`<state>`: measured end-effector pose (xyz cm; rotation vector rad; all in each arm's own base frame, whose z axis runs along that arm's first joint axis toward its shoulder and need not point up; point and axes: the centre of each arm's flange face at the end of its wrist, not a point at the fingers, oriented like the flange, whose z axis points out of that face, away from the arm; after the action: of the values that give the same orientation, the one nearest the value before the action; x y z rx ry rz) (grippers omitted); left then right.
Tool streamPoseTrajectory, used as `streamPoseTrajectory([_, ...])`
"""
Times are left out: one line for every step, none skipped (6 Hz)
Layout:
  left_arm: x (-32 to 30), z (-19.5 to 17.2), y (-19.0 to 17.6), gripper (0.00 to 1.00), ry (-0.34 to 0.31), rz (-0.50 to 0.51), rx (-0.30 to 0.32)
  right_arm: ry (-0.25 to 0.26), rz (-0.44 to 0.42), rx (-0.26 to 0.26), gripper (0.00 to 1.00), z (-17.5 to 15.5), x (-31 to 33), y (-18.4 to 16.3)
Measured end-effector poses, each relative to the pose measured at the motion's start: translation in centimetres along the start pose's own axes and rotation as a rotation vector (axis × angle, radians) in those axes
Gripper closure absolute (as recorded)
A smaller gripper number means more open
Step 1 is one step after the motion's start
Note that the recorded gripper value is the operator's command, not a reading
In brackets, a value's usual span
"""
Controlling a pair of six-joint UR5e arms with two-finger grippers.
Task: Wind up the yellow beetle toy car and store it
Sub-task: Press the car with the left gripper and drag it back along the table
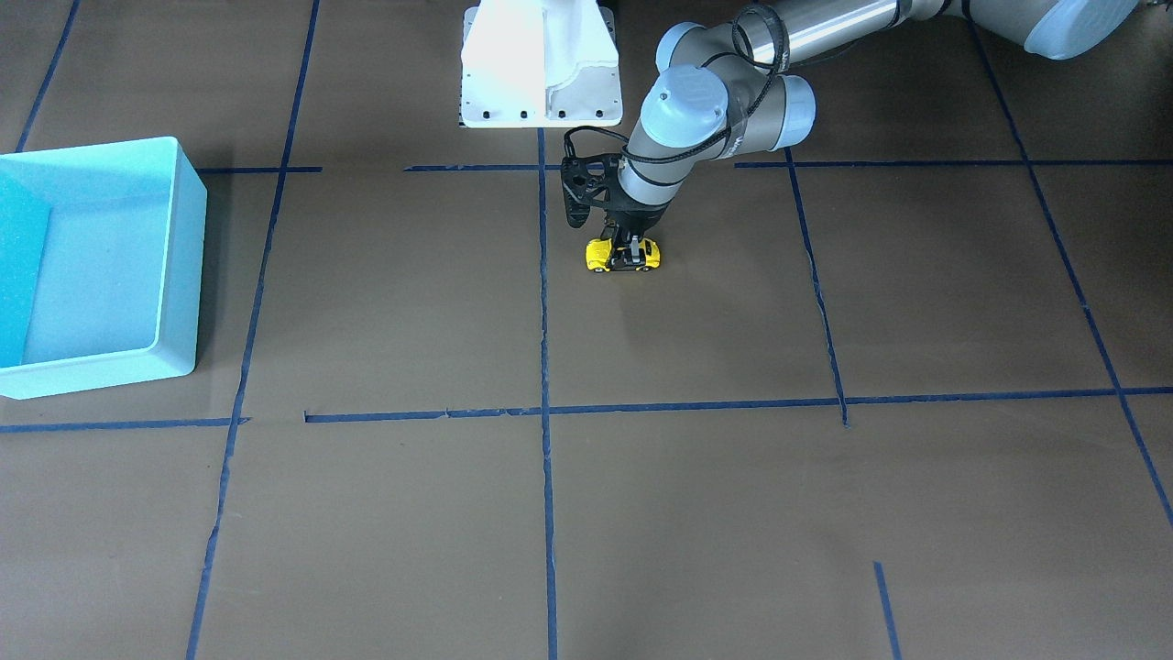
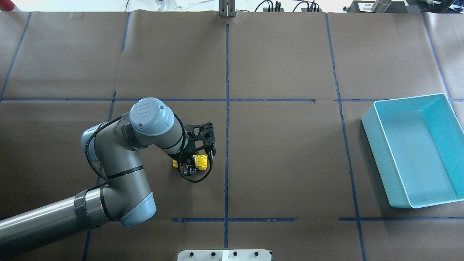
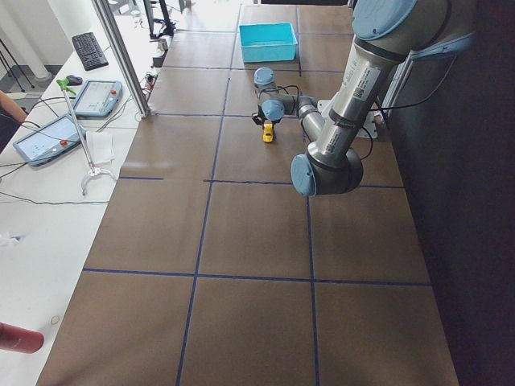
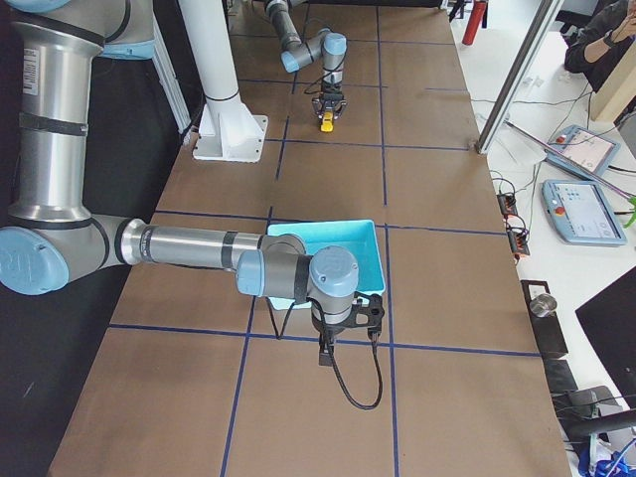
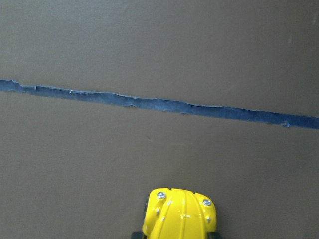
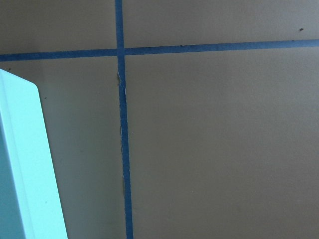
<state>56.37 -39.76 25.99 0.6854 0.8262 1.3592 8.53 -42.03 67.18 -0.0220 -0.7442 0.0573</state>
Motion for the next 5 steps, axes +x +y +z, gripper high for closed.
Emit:
streamPoseTrajectory([0.0, -0.5, -0.2, 0.96, -0.005, 0.003, 0.010, 0.000, 0.000, 0.000, 0.00, 0.0, 0.0, 0.0])
streamPoseTrajectory([0.2, -1.1, -0.5, 0.96, -0.009, 0.011, 0.026, 0.000, 0.000, 0.000, 0.00, 0.0, 0.0, 0.0])
streamPoseTrajectory([0.5, -1.8, -1.0, 0.96, -0.018, 0.026, 0.056, 0.000, 0.000, 0.000, 0.00, 0.0, 0.0, 0.0])
streamPoseTrajectory([0.8, -2.4, -1.8, 0.96, -0.032, 0.050, 0.108, 0.000, 0.001, 0.000, 0.00, 0.0, 0.0, 0.0])
streamPoseTrajectory([1.4, -2.5, -2.5, 0.96, -0.042, 0.077, 0.164, 0.000, 0.001, 0.000, 0.00, 0.0, 0.0, 0.0])
